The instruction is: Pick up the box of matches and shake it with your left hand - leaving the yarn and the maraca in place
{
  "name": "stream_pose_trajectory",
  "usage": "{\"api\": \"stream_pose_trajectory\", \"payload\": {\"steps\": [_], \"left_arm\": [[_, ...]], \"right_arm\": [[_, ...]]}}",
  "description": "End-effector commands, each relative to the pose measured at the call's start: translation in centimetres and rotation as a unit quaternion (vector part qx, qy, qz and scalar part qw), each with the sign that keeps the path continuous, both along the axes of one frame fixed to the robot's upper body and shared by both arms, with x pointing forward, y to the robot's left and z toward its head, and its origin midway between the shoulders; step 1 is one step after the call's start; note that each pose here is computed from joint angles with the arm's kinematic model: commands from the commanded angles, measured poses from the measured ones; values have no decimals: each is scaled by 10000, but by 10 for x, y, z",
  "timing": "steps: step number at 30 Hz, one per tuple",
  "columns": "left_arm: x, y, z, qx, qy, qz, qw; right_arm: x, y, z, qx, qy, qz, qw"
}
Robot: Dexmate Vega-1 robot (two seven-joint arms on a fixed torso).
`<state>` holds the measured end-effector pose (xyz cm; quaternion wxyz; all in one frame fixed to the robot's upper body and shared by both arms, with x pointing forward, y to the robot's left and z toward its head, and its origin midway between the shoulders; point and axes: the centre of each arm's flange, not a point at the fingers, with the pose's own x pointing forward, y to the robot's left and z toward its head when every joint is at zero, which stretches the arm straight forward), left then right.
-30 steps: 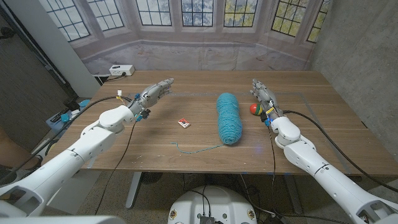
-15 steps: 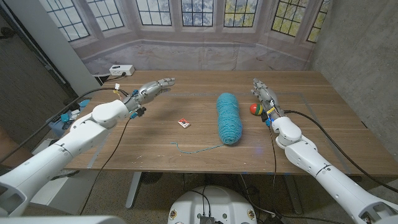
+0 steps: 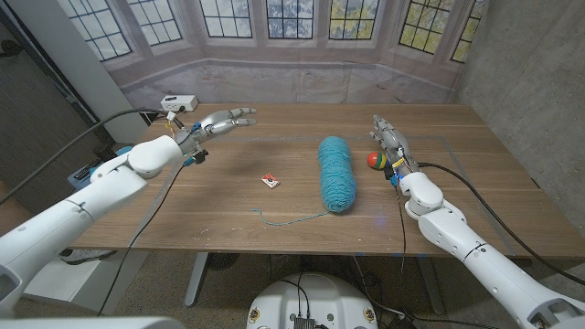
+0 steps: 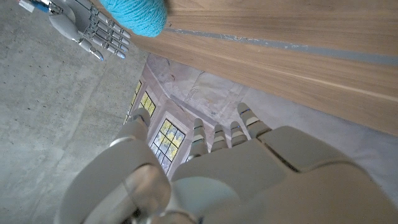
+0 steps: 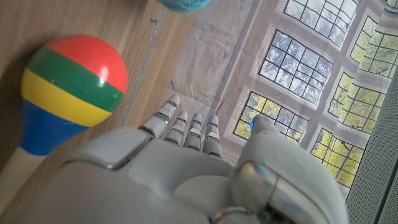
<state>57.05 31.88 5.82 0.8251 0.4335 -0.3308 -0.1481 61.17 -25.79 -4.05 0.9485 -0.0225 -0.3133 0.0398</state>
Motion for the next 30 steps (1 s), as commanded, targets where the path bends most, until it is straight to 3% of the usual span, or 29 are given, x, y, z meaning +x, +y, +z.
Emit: {"api": "stream_pose_trajectory", "payload": {"steps": [1, 13, 30], "left_arm": [[-6, -6, 10, 845, -319, 112, 9959], [-9, -27, 10, 1757, -273, 140, 9840], [-9, -31, 24, 2751, -320, 133, 9608]], "right_arm": [[-2, -3, -5, 122, -17, -50, 9999], [-5, -9, -11, 212, -24, -106, 9997], [-12, -15, -17, 250, 3, -214, 9995]]}}
